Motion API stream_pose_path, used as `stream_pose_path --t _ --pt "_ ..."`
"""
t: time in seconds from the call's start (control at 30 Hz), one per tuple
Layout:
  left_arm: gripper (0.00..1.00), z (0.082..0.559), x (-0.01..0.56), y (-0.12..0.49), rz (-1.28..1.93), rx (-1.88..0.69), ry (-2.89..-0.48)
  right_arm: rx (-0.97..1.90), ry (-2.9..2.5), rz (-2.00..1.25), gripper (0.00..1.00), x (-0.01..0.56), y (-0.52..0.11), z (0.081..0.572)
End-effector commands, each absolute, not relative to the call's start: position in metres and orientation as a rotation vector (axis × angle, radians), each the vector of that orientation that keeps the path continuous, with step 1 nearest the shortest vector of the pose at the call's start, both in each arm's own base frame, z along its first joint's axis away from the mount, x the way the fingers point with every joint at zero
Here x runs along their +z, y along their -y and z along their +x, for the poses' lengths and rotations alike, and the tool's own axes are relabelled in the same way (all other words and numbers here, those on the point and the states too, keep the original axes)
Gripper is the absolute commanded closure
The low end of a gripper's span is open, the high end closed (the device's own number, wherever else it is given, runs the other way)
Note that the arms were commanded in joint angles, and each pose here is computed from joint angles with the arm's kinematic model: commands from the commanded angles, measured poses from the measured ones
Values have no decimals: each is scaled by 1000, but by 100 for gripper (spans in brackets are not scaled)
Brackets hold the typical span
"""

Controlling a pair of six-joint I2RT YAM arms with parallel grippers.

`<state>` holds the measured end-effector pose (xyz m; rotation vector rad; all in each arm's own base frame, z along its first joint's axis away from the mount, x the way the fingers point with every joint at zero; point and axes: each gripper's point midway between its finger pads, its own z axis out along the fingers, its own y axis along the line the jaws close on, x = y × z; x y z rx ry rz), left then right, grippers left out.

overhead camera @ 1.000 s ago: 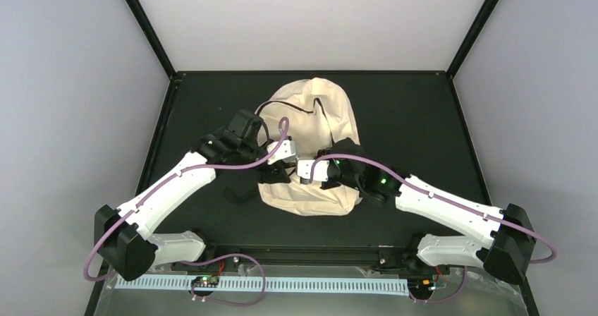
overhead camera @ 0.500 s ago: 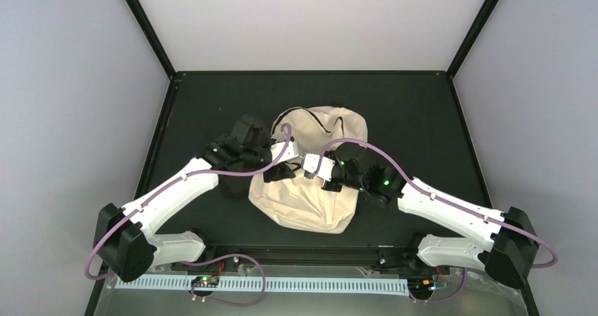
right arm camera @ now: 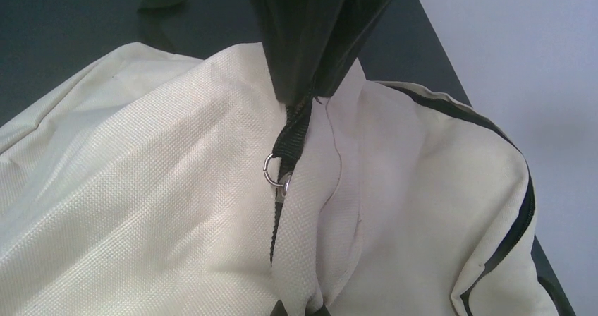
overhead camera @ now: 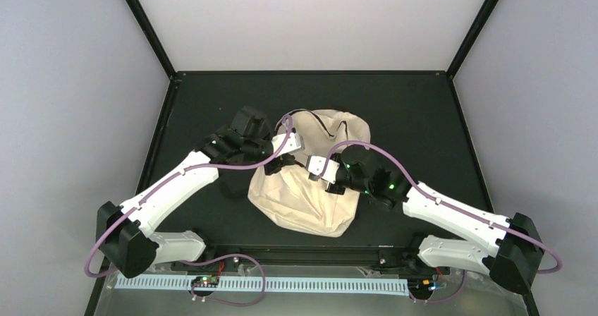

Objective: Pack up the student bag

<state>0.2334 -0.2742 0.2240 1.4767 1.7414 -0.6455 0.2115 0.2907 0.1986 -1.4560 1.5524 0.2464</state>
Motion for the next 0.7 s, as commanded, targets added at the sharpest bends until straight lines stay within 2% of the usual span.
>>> stream_pose_path --t 0.0,0.1,0.47,0.67 --pt "92 234 223 272 1502 -625 -1749 319 -1486 -1413 99 217 -297 206" --pt "98 232 217 273 1523 -631 -1758 311 -1486 -1411 99 218 -296 207" --pt "98 211 215 261 1603 -690 -1771 278 -1488 -1394 99 220 -286 211" --pt "98 233 199 239 1524 -618 -1833 260 -1484 -1407 99 217 -281 211"
